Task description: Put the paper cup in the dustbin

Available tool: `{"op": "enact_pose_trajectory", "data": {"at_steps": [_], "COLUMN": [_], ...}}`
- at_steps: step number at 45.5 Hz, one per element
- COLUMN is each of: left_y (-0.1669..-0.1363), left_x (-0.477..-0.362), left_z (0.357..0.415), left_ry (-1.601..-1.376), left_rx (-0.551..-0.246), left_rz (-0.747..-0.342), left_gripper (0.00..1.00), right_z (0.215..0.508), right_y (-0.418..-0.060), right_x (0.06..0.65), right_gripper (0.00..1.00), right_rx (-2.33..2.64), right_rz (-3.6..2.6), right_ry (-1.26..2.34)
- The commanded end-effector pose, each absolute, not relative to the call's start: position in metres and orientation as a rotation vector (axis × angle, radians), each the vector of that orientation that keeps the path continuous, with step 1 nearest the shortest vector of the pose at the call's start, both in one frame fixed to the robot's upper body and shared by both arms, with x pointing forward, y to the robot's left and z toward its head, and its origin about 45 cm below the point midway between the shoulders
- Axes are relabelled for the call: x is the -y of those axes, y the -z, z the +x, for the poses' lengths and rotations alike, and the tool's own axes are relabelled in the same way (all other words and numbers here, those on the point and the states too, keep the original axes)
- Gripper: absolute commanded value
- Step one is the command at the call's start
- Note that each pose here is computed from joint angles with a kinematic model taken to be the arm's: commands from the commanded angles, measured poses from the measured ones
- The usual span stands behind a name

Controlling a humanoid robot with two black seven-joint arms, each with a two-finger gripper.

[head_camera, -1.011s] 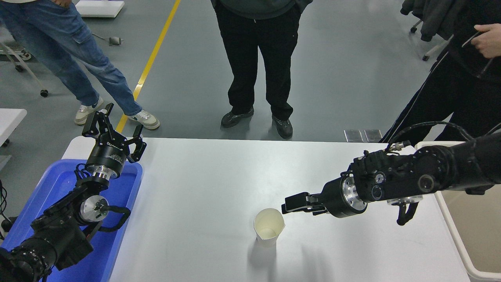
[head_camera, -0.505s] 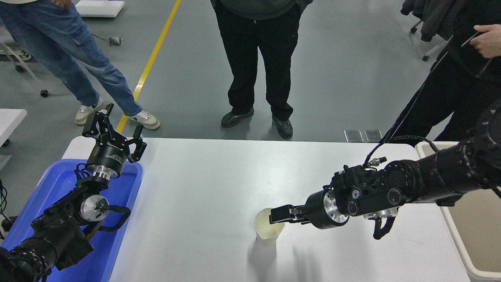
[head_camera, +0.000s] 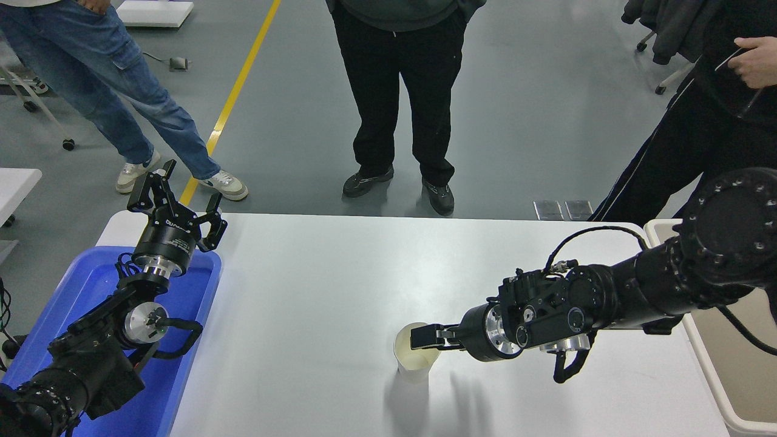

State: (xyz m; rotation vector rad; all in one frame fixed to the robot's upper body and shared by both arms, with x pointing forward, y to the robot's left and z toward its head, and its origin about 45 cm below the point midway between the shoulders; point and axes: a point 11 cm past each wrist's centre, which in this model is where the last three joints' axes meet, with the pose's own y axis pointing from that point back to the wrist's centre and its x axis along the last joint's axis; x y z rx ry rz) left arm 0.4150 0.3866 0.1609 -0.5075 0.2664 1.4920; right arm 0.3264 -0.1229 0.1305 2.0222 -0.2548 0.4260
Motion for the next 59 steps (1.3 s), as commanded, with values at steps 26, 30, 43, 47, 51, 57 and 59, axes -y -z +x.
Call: {"op": "enact_pose_trajectory", "data": {"at_steps": [26, 30, 43, 47, 51, 57, 59], "left_y": [-0.161, -0.1608, -0.161, -0.161, -0.161, -0.1608, -0.161], "left_x": [-0.387, -0.386, -0.387, -0.387, -0.387, -0.386, -0.387], "left_z": [0.415, 0.415, 0.415, 0.415, 0.415, 0.415, 0.415], "left_ry": [-1.492, -1.491, -1.492, -1.492, -1.492, -1.491, -1.492], "left_rx": [-0.266, -0.267, -0.266, -0.266, -0.266, -0.267, -0.266], "left_rz": [-0.508, -0.506, -0.508, -0.508, -0.508, -0.506, -0.508], "left_gripper": [1.0, 1.0, 1.0, 1.0, 1.0, 1.0, 1.0], "right_z": [0.327, 0.328, 0.335, 0.341, 0.347, 0.352, 0.353], "right_y": [-0.12, -0.121, -0.13, -0.137, -0.143, -0.156, -0.163], "right_x": [0.129, 0.13, 0.129, 0.133, 0.136, 0.143, 0.145], "right_gripper": [0.0, 0.0, 0.0, 0.0, 0.0, 0.0, 0.0], "right_rx": [0.212, 0.209, 0.22, 0.239, 0.256, 0.286, 0.292], "right_rz": [1.997, 1.992, 1.99, 1.986, 1.982, 1.986, 1.993], "right_ry": [-0.501, -0.506, -0.528, -0.536, -0.542, -0.534, -0.525]}}
